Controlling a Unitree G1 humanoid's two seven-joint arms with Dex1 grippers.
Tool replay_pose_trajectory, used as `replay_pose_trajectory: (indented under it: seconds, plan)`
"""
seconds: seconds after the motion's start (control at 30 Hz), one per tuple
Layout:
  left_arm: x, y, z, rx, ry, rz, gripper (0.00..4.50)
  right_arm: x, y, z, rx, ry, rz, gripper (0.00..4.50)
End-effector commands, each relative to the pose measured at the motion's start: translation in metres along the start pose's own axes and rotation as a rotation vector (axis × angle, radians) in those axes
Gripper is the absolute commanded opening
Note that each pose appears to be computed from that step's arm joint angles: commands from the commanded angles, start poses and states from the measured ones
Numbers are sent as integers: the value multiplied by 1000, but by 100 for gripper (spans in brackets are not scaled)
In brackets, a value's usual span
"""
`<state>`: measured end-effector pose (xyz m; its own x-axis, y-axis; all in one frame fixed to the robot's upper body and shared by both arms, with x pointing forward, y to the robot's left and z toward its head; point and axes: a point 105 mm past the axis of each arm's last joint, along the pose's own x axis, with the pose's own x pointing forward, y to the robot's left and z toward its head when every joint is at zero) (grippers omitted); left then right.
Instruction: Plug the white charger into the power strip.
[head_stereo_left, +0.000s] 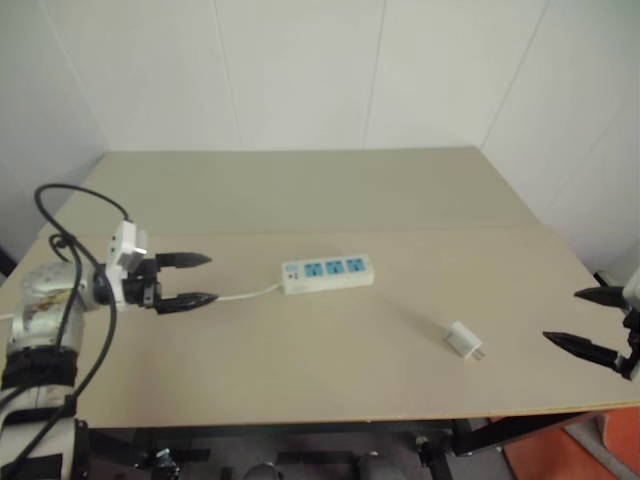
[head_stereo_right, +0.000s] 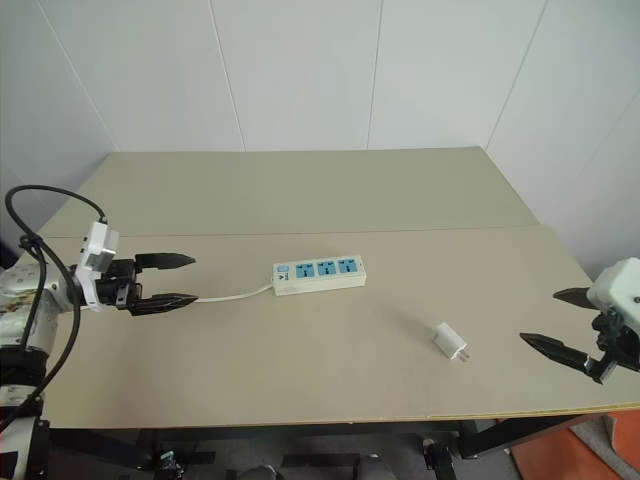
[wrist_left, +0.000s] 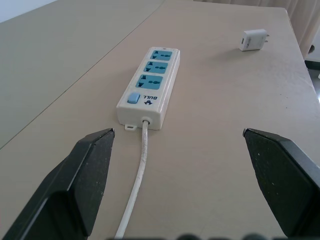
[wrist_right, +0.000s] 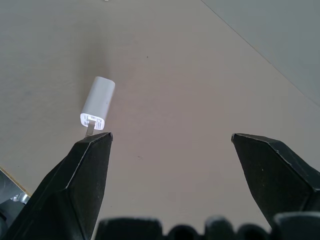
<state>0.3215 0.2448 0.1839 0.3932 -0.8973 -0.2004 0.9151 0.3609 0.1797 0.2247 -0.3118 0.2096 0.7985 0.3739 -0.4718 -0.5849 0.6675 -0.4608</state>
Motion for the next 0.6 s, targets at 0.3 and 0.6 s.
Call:
replay_pose_trajectory:
  seconds: [0.3, 0.6]
  plan:
    - [-1, 1, 1, 3, -7, 12, 449, -12, -3, 9, -51, 8, -51, 450]
    - [7, 16, -4, 4, -10, 106, 449, -4, 0, 9, -72, 15, -72, 450]
